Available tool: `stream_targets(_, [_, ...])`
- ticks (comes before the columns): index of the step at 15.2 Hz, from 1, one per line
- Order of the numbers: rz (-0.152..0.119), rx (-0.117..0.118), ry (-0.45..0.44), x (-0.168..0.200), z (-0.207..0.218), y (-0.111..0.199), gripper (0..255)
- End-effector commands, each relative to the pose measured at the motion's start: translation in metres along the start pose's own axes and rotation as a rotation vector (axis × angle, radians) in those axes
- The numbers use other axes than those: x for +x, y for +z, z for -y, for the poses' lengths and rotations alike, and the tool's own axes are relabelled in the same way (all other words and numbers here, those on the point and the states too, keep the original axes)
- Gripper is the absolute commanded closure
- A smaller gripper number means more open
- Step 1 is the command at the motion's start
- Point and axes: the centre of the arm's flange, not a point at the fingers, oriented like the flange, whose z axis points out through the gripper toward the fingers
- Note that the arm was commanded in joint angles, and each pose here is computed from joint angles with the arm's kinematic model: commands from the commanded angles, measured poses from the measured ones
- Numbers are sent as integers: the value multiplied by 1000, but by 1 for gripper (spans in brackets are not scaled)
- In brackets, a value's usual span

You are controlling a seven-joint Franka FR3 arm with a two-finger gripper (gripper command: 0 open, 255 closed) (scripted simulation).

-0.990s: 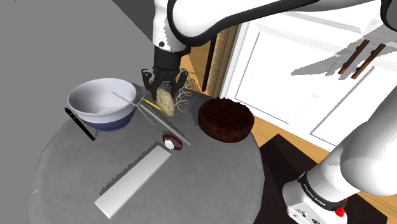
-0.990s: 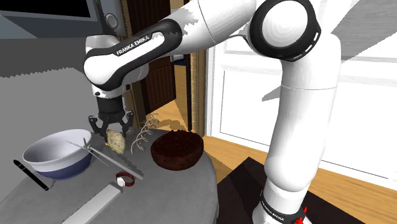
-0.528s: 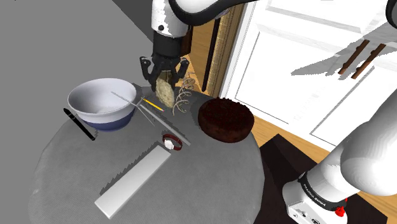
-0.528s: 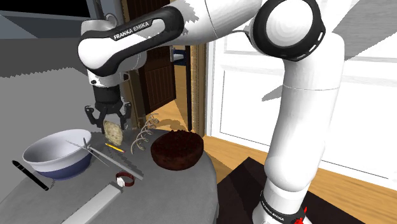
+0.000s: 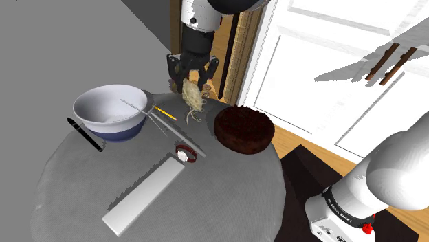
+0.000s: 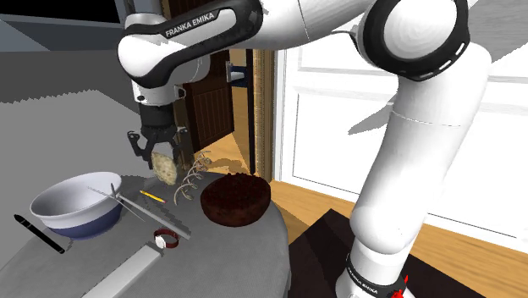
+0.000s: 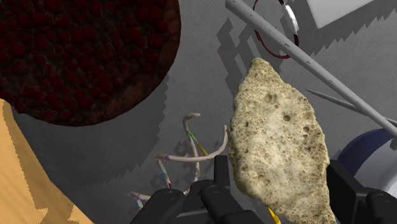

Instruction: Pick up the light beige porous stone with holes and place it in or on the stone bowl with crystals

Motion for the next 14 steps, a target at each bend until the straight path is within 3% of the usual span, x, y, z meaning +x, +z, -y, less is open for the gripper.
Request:
stream_targets(1, [0,1,0,-15,-23,-4,255])
stream_targets(14, [0,1,0,-89,-165,-12,255])
